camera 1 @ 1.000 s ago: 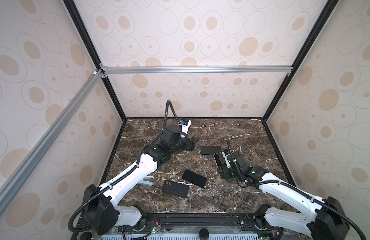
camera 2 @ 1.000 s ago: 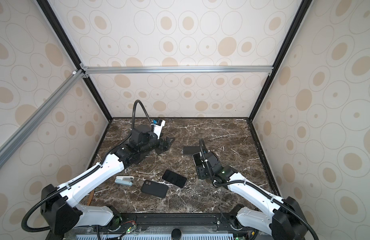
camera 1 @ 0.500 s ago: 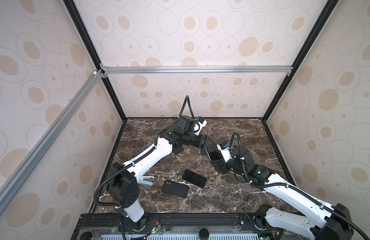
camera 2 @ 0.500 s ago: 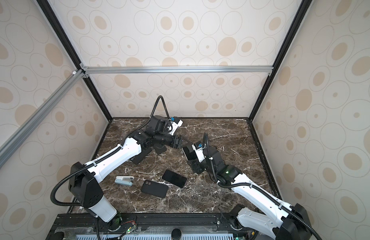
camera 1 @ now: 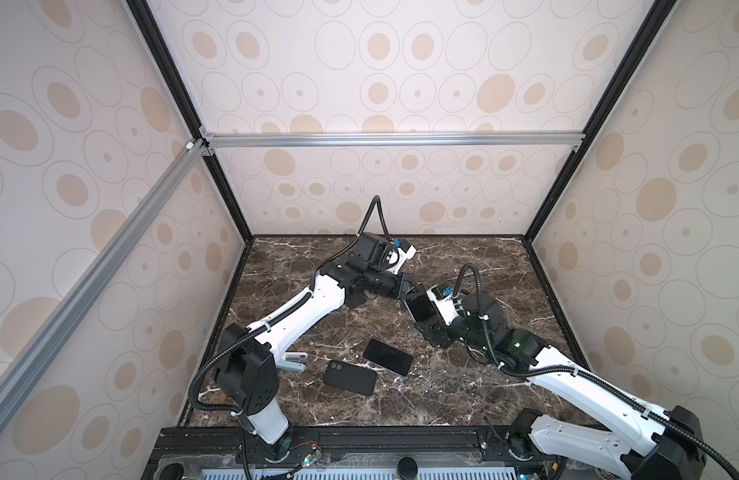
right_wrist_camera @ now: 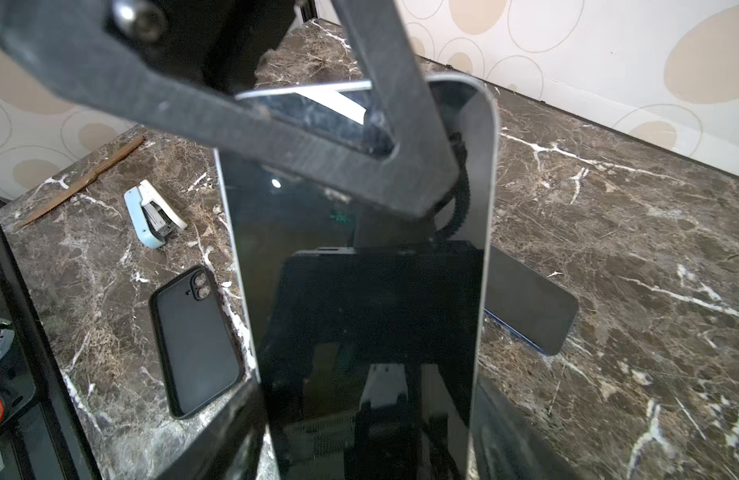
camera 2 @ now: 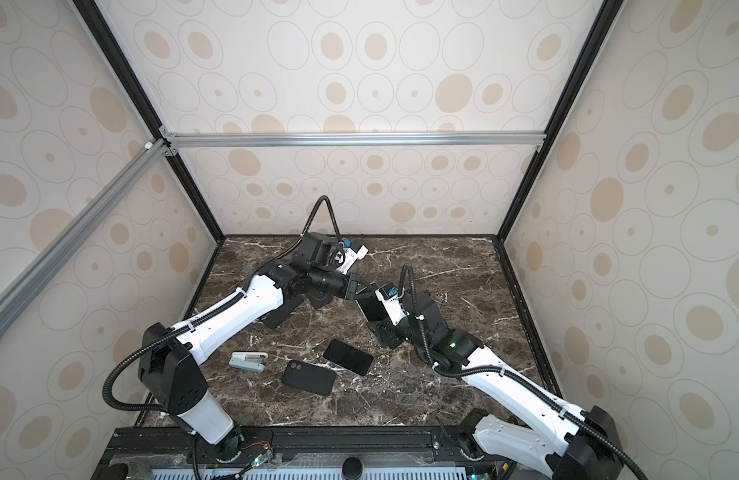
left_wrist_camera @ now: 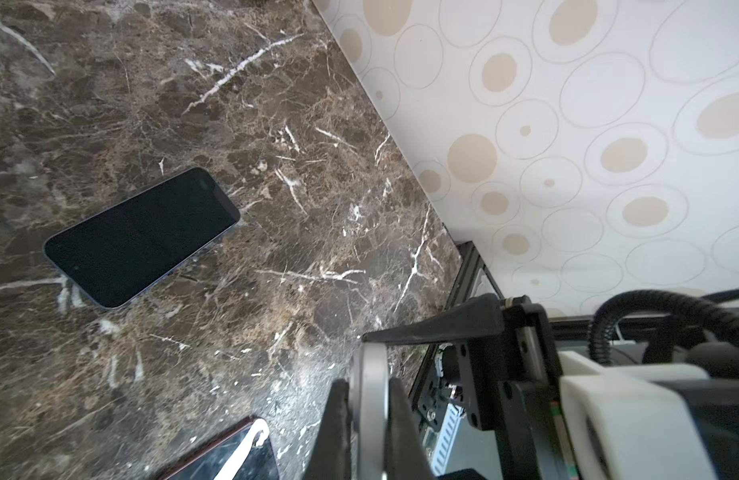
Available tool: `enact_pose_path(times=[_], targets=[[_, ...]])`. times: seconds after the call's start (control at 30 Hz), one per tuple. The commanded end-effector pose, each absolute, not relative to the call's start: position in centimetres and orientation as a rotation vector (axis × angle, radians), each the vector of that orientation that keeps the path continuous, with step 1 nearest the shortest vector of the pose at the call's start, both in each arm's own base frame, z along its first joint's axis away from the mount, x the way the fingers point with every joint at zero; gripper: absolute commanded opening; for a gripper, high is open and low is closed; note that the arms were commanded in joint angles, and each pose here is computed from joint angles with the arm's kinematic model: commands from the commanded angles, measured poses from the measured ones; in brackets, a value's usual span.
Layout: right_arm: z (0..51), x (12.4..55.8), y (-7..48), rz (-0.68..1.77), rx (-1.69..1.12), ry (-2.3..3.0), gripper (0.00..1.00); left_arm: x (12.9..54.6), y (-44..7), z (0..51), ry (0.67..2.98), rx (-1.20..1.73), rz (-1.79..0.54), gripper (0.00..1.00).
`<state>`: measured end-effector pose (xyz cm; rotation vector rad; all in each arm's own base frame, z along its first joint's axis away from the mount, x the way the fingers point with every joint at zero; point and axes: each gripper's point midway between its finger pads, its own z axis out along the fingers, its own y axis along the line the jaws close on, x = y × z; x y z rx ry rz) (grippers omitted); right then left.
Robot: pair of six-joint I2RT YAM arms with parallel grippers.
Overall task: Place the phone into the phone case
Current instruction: 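Raise the phone with the right gripper toward the left gripper while the left arm lifts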
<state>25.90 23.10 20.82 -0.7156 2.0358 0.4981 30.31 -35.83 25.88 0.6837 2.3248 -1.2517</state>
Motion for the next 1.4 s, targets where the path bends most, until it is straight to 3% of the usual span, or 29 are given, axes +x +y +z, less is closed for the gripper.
enact_pose_path(times=[0.0,0.1,0.17,0.2,0.23,0.57,0.73,0.93,1.37], targets=[[25.0,26.5,23.7,0.518,-0.681,1.91,0.38,29.4,-36.1,26.7,2.302,0.747,-1.289,0.0],[25.8,26.7,23.4,0.507,-0.657,1.903,0.52,30.2,-35.8,27.7,2.273,0.723,-1.232,0.0],[26.6,27.2,22.9,0.488,-0.608,1.904,0.75,31.2,-35.3,29.4,2.219,0.688,-1.176,0.0],[27.0,27.7,22.5,0.467,-0.558,1.911,0.95,31.7,-34.9,30.7,2.175,0.662,-1.144,0.0],[27.7,28.2,22.1,0.455,-0.496,1.916,1.0,32.4,-34.4,32.3,2.118,0.629,-1.117,0.0],[39.4,28.3,23.9,0.708,-0.414,1.726,1.0,34.4,-26.6,45.5,1.558,0.285,-1.115,0.0],[43.5,29.3,23.6,0.838,-0.37,1.684,0.78,33.4,-25.1,48.8,1.366,0.262,-1.13,0.0],[46.0,29.6,24.4,0.881,-0.405,1.713,0.77,32.4,-25.0,49.8,1.235,0.281,-1.184,0.0],[48.0,28.0,24.2,0.991,-0.389,1.698,0.76,32.8,-27.0,48.8,1.207,0.341,-1.297,0.0]])
